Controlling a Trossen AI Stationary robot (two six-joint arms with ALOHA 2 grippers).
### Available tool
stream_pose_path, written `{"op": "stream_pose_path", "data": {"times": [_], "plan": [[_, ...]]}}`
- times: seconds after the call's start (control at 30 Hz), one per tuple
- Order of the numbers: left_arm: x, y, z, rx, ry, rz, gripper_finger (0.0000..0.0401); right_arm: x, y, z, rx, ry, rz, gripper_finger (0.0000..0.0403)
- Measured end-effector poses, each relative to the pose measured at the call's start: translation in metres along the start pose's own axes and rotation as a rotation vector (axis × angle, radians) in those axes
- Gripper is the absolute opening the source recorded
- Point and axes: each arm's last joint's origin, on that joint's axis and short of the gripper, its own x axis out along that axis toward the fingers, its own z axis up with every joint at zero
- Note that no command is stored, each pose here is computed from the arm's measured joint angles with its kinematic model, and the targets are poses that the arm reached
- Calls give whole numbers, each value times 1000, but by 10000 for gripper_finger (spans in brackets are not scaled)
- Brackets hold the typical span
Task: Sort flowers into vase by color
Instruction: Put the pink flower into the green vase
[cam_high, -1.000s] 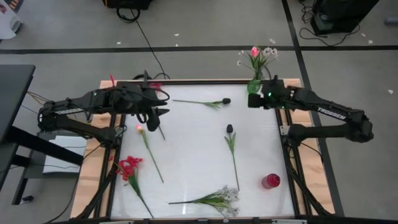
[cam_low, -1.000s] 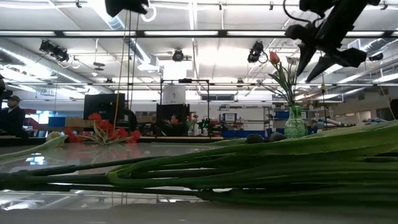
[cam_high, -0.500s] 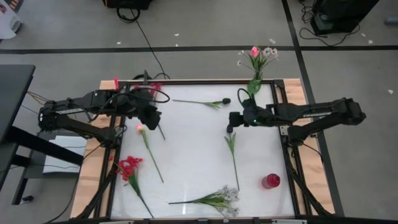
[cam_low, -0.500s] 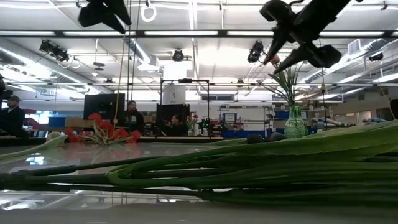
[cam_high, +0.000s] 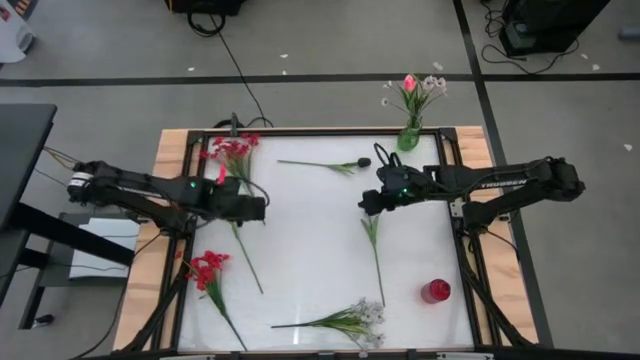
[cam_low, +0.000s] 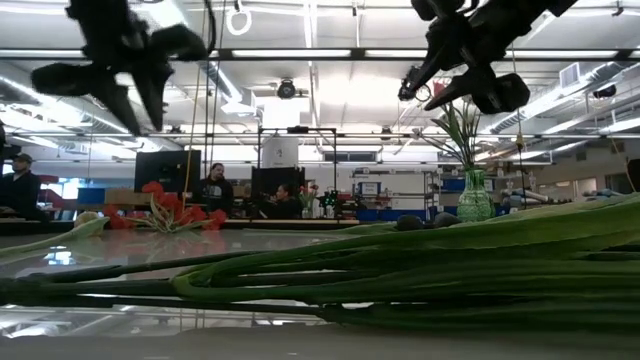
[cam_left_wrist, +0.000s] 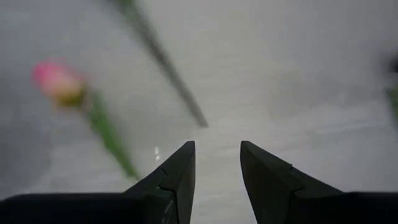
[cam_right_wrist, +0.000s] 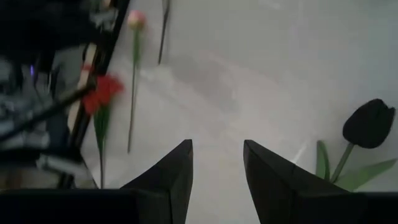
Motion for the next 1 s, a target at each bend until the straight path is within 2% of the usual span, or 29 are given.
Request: {"op": "stream_pose_path", "data": {"times": [0.2, 0.33, 0.5, 0.7, 0.77, 1.0], "plan": [[30, 14, -18, -151, 41, 133, 141, 0, -3, 6, -90, 5, -1, 150], [43, 20, -25, -207, 41, 217, 142, 0, -6, 13, -133, 16, 6, 150], [59, 23, -30, -211, 20, 301, 142, 0, -8, 15, -196, 37, 14, 150], [80, 34, -38, -228, 69, 431, 142, 0, -10, 14, -242, 50, 0, 150], [86, 38, -40, -234, 75, 442, 142, 0, -11, 14, -243, 58, -6, 150], [98, 41, -44, -277, 87, 372, 141, 0, -10, 12, -246, 87, 9, 150]]}}
